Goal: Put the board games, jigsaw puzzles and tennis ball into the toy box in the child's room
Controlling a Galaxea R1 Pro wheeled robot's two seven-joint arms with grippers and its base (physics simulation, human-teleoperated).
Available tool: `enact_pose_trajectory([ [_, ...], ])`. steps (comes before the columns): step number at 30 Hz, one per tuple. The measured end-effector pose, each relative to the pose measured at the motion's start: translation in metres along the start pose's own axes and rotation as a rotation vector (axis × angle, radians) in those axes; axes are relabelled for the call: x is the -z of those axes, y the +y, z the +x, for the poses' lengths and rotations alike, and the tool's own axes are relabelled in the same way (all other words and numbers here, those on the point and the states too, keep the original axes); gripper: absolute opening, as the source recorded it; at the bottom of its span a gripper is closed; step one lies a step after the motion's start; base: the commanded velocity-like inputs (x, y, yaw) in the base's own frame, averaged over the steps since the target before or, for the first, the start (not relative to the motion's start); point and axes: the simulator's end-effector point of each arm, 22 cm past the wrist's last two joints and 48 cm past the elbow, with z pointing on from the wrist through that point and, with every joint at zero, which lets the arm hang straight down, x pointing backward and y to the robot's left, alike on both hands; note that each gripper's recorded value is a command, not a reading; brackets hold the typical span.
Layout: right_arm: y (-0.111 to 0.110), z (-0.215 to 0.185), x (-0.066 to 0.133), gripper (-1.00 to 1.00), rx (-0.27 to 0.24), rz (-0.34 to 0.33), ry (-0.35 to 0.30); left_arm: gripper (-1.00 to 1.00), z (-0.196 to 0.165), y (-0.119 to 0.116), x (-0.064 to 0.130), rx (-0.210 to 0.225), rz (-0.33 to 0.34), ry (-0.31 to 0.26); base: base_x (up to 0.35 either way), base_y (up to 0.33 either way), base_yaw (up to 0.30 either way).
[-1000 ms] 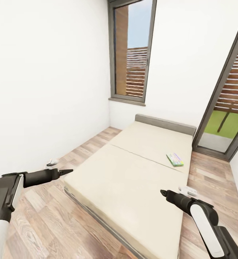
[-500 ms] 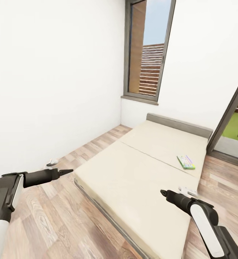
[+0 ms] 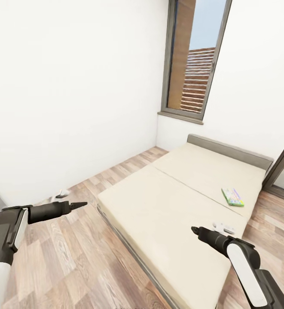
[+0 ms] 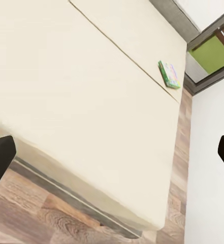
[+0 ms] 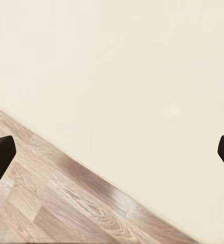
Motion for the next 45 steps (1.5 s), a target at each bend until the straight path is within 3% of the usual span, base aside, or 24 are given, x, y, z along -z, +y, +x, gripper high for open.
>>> enact_pose_trajectory([
  [26,-0.005,0.007,-0.01,1.0,-0.007,0.012,0.011,1.0,0.012,0.008,-0.01,0.021,0.0,0.022,-0.043,-0.182,0.222],
  [45,-0.009,0.014,-0.017,1.0,-0.011,0.02,0.024,1.0,0.02,0.015,-0.016,0.034,-0.003,0.038,-0.005,-0.016,0.218],
])
